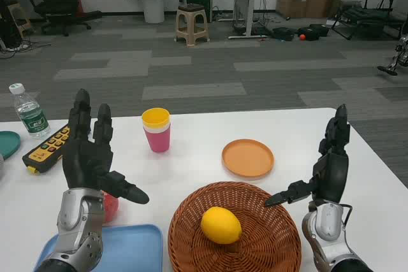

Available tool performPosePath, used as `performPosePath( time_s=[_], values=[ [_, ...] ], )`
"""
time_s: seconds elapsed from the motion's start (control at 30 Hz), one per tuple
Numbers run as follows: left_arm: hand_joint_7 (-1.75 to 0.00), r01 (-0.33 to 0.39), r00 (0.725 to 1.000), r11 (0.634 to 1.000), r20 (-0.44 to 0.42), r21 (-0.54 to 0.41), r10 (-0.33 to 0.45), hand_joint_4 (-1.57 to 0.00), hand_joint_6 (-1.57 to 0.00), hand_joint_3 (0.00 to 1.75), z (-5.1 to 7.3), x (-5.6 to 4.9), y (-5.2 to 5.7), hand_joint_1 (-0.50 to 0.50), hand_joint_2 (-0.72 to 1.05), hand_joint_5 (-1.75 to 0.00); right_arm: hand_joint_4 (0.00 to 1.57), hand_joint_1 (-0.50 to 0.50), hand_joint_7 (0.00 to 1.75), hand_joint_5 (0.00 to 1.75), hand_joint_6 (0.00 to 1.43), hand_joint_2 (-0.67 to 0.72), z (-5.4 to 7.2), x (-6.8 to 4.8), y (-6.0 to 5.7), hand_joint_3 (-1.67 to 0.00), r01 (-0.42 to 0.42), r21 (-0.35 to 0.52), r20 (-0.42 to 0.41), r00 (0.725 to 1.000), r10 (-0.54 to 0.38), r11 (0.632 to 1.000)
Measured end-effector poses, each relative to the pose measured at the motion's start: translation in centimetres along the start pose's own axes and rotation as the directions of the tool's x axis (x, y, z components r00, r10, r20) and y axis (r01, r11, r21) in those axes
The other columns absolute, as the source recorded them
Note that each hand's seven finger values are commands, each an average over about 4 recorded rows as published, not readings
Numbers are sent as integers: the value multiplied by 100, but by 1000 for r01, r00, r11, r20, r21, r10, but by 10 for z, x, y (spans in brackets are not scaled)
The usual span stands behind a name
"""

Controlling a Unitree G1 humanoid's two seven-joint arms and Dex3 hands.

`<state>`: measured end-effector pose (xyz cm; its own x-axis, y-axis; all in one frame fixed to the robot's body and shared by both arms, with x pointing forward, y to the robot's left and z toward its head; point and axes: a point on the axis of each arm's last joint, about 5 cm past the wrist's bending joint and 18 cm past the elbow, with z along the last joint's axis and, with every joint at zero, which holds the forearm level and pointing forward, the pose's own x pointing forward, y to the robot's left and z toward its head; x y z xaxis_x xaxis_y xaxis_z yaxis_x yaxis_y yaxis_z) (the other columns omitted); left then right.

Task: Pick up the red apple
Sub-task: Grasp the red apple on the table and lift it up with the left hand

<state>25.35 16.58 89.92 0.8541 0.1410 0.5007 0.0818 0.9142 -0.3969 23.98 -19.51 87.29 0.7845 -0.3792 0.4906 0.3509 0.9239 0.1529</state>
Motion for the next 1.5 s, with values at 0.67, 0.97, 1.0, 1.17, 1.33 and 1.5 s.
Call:
performPosePath(
  time_s=[0.67,0.97,1.0,1.17,1.33,1.5],
  values=[
    [0,-48,998,996,47,-69,51,0,0,9,1,16,-9,-50,-72,0,0,33,0,0,0,68,4,2,20,0,-37,42,45,998,35,998],
    [0,-52,997,996,50,-68,55,0,0,9,2,16,-8,-50,-72,0,0,35,0,0,0,69,4,2,20,0,-32,43,44,999,30,999],
    [0,-55,997,996,53,-68,58,0,0,9,2,17,-8,-50,-72,0,0,34,0,0,0,71,4,2,19,0,-31,43,44,999,29,999],
    [0,-60,995,997,72,-43,63,0,0,9,5,18,-4,-50,-72,0,0,35,0,0,0,68,4,3,18,0,-21,45,43,999,19,999],
    [0,-79,993,997,89,-9,79,0,0,9,8,16,3,-50,-72,0,0,34,0,0,0,71,4,3,16,0,-16,43,39,999,15,999],
    [0,-130,986,991,105,25,127,0,0,9,12,11,17,-50,-72,0,0,35,0,0,0,72,3,2,14,0,-11,41,33,999,9,999]
  ],
)
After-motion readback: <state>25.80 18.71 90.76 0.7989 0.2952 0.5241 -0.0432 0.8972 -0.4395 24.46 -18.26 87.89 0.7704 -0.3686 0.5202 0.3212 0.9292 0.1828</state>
